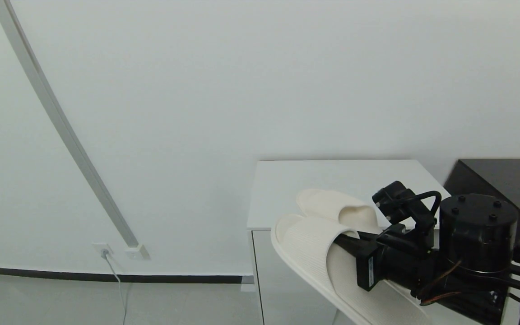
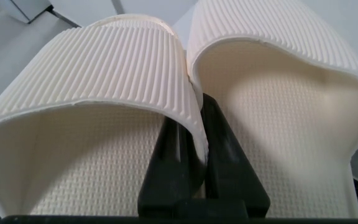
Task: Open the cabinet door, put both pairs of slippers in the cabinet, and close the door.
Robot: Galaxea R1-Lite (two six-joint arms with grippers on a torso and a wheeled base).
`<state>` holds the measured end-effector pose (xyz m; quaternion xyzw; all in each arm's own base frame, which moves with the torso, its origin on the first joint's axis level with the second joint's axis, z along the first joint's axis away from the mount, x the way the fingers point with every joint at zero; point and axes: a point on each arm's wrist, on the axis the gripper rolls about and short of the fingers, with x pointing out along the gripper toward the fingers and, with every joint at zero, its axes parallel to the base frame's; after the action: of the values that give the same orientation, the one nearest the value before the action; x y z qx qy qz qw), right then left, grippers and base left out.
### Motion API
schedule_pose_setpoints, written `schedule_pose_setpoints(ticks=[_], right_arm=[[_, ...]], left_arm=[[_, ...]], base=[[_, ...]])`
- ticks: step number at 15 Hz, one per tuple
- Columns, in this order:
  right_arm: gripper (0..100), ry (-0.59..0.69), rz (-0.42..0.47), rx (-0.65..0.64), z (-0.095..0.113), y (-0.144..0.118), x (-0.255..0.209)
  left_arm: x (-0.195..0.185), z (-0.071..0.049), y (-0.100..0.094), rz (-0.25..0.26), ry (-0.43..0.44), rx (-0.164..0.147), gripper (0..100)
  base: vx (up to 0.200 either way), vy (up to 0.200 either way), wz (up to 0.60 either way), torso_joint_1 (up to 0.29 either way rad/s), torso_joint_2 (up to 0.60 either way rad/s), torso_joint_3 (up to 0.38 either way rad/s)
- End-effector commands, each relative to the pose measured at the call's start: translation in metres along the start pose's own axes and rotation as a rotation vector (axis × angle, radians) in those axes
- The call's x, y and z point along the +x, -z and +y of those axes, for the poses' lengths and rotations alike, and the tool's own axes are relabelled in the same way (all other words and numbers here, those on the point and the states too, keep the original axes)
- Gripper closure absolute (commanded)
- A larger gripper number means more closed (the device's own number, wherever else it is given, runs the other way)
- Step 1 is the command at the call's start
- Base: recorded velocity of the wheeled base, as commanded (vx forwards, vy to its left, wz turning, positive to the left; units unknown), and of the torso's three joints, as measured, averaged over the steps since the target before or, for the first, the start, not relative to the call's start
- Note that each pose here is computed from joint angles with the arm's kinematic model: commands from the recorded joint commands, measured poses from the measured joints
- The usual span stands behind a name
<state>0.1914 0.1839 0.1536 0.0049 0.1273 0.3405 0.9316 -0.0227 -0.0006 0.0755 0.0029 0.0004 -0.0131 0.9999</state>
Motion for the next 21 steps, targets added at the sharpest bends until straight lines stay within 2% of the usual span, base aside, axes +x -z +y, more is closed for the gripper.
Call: schedule_pose_setpoints(ticks=[1,16,21], right_arm=[[100,0.000,0.003,0.000,0.000,0.001,0.001],[100,-0.002,0.029,-0.024,-0.001,0.009,-0.001],[100,-0.008,0.041,-0.054,-0.001,0.014,-0.003]], left_arm=[[0.000,0.000,0.000,0.001,0.000,0.000,100],[0.000,0.000,0.000,0.001,0.000,0.000,100],[0.000,0.000,0.000,0.001,0.000,0.000,100]], base=[[0.000,-0.200,0.00,0.002,0.00,0.002],[0.000,-0.200,0.00,0.001,0.00,0.003],[0.000,0.000,0.00,0.000,0.00,0.000]])
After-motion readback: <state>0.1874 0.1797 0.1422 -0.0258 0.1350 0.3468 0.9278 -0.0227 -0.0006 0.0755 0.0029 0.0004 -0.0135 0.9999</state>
